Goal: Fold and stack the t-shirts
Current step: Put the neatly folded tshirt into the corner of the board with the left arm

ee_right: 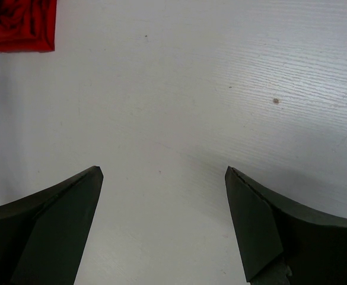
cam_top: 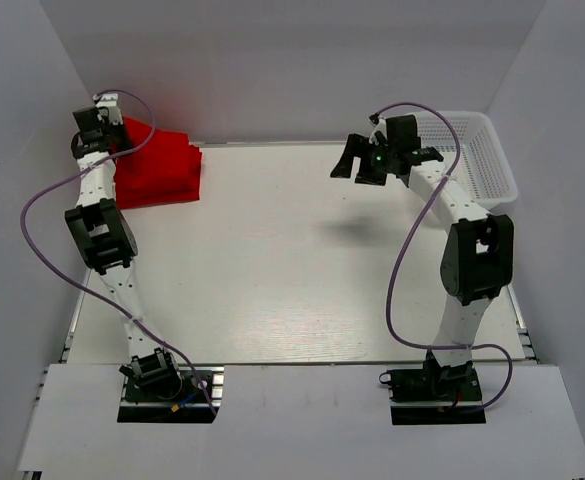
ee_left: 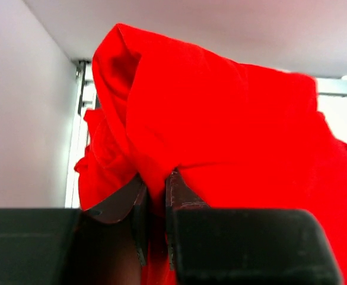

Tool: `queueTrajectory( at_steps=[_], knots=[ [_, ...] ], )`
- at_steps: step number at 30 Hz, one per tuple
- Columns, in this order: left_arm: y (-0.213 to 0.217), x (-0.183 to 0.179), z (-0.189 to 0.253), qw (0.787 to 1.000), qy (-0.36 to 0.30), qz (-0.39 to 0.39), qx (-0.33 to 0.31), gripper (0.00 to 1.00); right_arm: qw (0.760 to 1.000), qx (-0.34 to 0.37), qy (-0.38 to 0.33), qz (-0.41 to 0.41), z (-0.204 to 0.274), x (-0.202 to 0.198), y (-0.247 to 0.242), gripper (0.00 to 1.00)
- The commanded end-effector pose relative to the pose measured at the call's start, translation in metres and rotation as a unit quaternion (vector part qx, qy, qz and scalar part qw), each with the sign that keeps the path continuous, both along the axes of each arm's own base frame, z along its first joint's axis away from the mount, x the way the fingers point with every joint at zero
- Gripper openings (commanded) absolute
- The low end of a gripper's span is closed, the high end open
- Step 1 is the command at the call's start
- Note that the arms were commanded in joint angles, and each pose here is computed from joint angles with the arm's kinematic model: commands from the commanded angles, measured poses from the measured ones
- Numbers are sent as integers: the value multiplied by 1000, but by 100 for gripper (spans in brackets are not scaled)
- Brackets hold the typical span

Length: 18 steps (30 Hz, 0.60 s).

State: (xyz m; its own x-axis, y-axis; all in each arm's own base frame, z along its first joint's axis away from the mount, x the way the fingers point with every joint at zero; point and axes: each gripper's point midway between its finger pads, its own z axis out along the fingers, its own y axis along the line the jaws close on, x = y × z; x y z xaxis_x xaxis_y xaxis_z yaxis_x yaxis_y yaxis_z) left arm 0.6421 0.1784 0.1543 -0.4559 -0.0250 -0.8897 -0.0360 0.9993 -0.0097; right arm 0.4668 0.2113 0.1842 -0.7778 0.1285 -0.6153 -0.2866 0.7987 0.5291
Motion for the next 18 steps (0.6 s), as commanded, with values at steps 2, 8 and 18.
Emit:
queueTrajectory(
  at_steps=[2,8,18],
  knots=[
    [15,-3,9,999,-1,41,4,52,1000,-1,-14,2,13,8,3,90],
    [41,-17,21,989,12,147,5,100,1000,-8,-25,4,23,5,0,90],
    [24,-38,69,986,7,164,9,100,998,-20,-61,-6,48,-7,-9,90]
  ],
)
